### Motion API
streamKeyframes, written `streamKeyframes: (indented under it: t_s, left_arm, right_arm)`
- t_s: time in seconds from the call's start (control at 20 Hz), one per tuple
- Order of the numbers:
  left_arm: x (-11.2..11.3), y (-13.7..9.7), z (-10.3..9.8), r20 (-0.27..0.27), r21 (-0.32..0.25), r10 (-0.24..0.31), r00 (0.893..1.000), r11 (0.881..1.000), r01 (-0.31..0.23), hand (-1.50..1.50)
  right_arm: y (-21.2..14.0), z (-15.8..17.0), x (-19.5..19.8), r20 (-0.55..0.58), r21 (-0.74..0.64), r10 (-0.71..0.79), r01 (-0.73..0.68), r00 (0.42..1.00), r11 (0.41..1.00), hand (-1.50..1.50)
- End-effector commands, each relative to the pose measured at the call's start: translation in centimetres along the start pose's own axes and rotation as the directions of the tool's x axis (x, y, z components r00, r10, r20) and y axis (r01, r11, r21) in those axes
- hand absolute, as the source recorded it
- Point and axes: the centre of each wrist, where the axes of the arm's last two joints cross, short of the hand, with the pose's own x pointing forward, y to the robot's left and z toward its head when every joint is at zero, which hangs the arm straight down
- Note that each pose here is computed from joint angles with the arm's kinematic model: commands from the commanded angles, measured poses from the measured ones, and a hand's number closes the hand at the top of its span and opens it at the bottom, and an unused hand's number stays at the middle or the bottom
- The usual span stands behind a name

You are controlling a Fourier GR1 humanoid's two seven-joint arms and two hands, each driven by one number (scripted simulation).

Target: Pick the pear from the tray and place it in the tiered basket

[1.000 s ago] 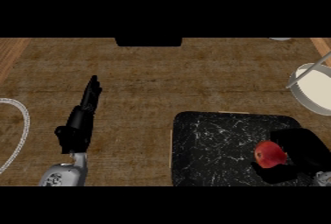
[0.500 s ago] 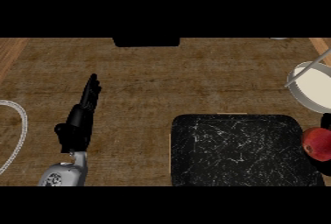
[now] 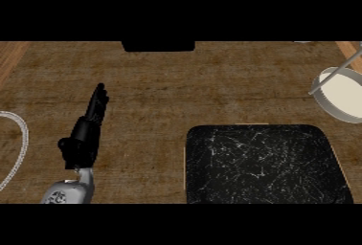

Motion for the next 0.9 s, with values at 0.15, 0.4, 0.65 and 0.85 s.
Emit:
streamKeyframes:
  t_s: [0.15, 0.4, 0.65, 0.85]
  left_arm:
    - [-0.1, -1.6, 0.2, 0.028, -0.03, 0.006, 1.0, 1.0, -0.005, 0.0]
    - [-0.2, -0.6, -1.0, 0.004, -0.024, 0.004, 1.0, 1.0, -0.004, 0.0]
    - [-0.8, -0.5, -0.1, 0.029, -0.027, 0.004, 1.0, 1.0, -0.003, 0.0]
    - [0.5, -2.0, -1.1, 0.011, -0.034, 0.022, 1.0, 0.999, -0.021, 0.0]
  right_arm:
    - [-7.3, -0.2, -2.2, -0.061, -0.057, -0.106, 0.103, 0.992, 0.993, 1.5]
    - [-7.6, -1.2, -4.3, -0.05, -0.047, -0.335, 0.333, 0.941, 0.942, 1.5]
    - [-9.2, -4.5, -3.0, -0.059, -0.062, -0.317, 0.313, 0.947, 0.948, 1.5]
    - [-6.8, -6.6, -1.2, -0.067, -0.09, -0.287, 0.28, 0.956, 0.956, 1.5]
